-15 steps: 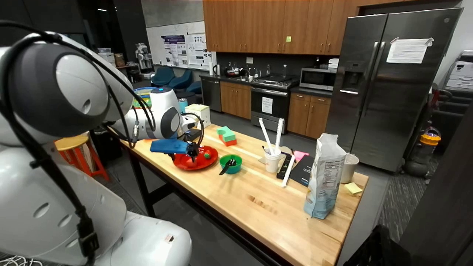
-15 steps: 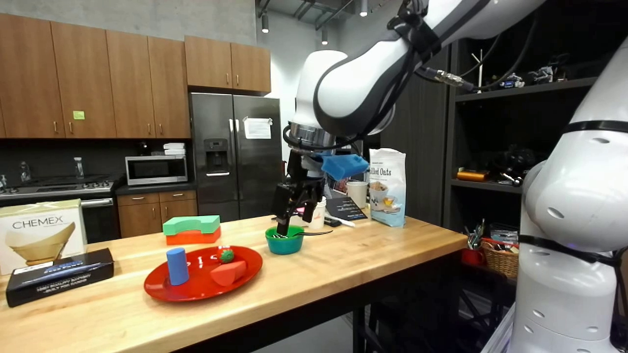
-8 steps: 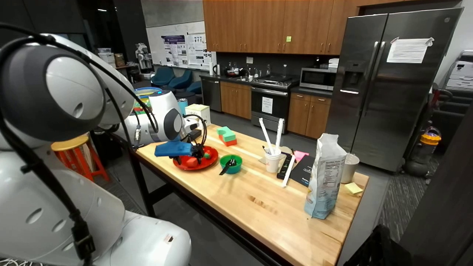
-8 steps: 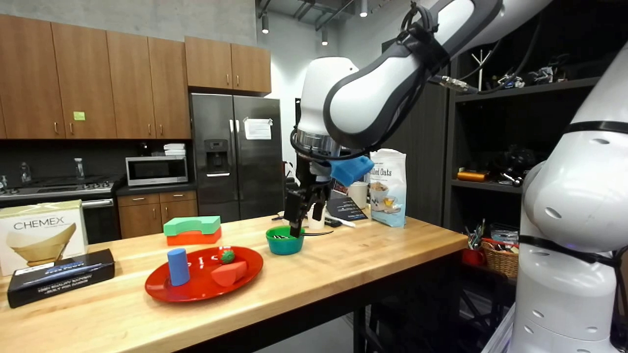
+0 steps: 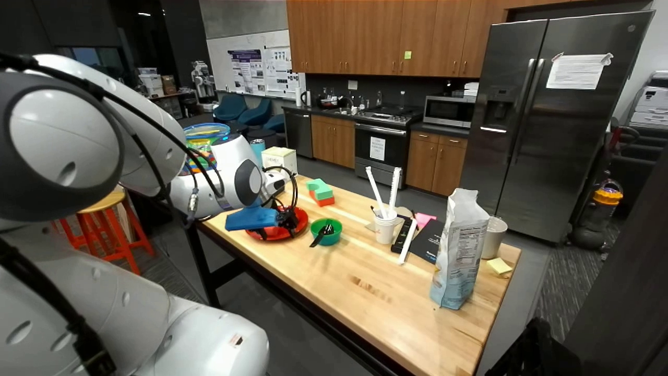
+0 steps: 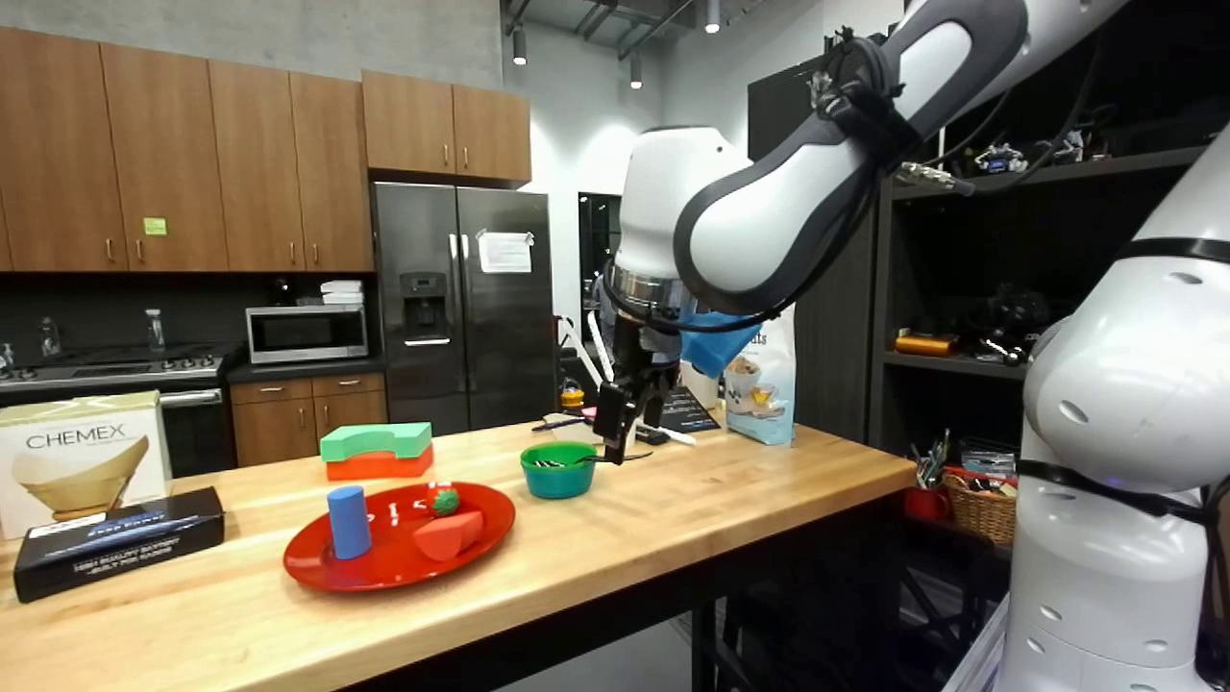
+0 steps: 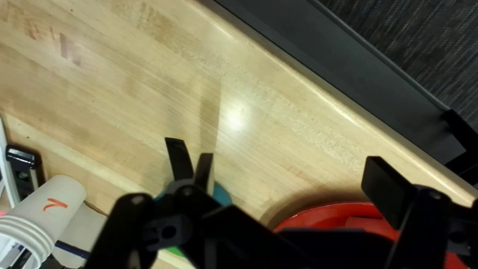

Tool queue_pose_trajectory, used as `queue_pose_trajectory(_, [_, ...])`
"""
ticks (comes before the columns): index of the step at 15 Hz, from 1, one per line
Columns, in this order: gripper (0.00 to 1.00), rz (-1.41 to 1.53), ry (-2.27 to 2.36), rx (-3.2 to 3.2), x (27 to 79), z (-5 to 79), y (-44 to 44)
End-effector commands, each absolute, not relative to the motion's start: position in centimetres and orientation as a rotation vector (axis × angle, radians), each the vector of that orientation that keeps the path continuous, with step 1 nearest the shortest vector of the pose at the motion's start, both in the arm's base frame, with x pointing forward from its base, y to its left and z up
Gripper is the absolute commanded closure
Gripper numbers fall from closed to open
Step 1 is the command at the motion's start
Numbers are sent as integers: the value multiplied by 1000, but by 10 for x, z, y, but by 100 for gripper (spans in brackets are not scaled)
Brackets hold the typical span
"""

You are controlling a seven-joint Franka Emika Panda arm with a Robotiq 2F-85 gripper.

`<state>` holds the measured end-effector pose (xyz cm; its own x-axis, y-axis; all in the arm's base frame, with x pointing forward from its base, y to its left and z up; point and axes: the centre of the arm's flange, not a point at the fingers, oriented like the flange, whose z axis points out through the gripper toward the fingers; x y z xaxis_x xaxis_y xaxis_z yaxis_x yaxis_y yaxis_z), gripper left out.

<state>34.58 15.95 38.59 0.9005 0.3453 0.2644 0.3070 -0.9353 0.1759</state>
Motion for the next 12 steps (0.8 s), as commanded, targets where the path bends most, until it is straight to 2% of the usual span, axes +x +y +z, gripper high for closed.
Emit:
queue_pose_trajectory(1, [0,537,475,2881,349,386,145])
queue_pose_trajectory(6, [0,487,230,2998,354,393,139])
queue_pose_trajectory(7, [0,499,341,2942,356,388,138])
queue_pose_trajectory(12, [0,485,261,2986,356,388,139])
